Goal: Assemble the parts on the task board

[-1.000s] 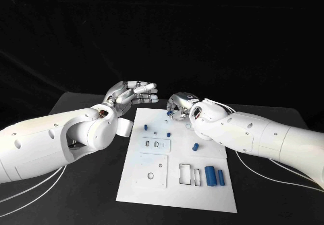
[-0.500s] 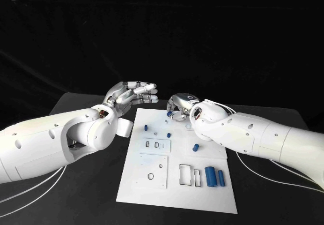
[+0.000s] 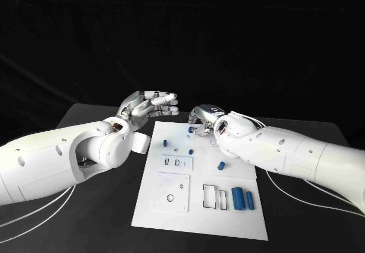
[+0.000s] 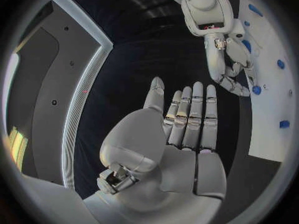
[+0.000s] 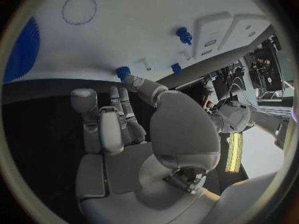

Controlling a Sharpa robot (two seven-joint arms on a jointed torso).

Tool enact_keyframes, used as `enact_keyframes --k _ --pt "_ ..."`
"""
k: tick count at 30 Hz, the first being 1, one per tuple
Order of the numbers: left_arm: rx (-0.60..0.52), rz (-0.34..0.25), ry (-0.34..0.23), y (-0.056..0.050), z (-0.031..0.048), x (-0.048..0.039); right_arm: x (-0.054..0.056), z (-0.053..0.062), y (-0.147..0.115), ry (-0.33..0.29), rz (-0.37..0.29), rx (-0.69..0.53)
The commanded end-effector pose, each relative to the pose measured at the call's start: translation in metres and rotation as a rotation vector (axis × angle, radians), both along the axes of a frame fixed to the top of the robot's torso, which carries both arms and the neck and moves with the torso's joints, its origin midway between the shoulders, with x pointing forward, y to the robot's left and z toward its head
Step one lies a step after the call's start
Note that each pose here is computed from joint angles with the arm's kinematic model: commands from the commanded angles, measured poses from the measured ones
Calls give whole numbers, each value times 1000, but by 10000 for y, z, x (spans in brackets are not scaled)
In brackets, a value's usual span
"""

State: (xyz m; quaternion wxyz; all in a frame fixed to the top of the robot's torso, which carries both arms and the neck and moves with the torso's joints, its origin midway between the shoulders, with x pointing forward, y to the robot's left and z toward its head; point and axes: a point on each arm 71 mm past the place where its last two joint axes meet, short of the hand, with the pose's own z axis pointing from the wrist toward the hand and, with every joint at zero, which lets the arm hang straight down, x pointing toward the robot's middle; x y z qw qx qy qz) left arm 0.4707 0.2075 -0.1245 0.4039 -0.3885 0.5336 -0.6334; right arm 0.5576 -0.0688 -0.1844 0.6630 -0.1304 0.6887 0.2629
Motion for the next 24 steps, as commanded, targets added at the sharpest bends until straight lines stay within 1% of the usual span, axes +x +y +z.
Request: enact_keyframes --k 1,8,12,15,19,21,24 --pt "-9 -13 -7 -11 19 -2 -13 -8 14 2 14 -8" --pt "-7 -8 -8 8 17 8 -24 15 -76 -14 -3 18" --pt "-6 -1 -8 38 13 23 -35 102 -292 -5 -45 71" --pt "-12 8 0 66 7 34 -67 192 -497 24 -80 109" --pt "-16 18 7 108 -1 48 -140 300 -790 91 -123 145" --pt "-17 23 9 132 -5 55 -177 330 -923 134 -144 160" --pt "-17 29 10 163 -8 59 -209 343 -1115 197 -178 177"
